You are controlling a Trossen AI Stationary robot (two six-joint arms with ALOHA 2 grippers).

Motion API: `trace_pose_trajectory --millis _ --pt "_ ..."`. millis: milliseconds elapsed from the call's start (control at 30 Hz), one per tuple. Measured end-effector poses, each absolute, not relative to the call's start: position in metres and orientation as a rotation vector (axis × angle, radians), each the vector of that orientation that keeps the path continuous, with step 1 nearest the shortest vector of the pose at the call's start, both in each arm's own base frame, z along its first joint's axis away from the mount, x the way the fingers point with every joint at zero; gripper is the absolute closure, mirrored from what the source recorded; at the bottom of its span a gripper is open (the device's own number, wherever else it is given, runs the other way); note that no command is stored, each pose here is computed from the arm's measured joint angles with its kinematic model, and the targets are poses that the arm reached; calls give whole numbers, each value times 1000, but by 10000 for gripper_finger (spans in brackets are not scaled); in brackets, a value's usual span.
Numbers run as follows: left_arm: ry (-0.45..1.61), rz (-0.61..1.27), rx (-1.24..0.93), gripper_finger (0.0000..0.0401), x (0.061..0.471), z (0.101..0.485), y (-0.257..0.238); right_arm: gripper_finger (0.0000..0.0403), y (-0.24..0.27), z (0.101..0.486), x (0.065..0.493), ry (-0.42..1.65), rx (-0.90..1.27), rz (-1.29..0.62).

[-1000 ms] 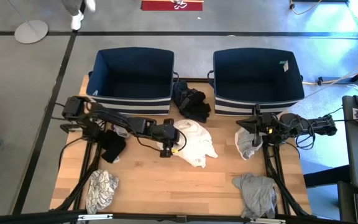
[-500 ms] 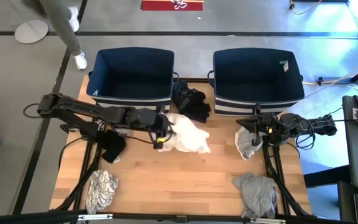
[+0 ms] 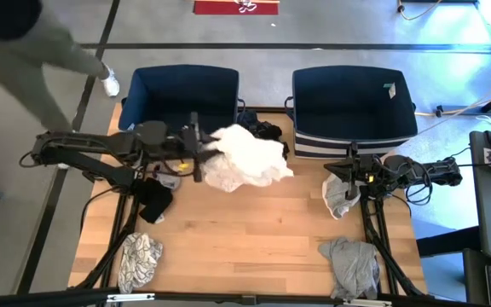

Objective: Sort clothes
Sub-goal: Put the white dress into the left blue bin

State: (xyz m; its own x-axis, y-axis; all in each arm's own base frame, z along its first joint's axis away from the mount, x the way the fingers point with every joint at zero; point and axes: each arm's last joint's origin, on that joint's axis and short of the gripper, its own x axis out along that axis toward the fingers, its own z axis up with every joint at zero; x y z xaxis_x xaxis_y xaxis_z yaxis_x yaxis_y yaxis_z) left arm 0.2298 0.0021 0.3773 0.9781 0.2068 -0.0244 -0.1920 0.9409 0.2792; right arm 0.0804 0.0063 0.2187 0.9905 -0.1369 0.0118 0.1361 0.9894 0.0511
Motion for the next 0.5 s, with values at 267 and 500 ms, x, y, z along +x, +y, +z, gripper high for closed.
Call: trace_pose_trajectory --millis 267,500 --pt "-183 318 363 337 197 413 14 395 6 219 80 -14 50 -137" --pt "-335 431 437 337 174 434 24 395 6 219 80 -13 50 -137"
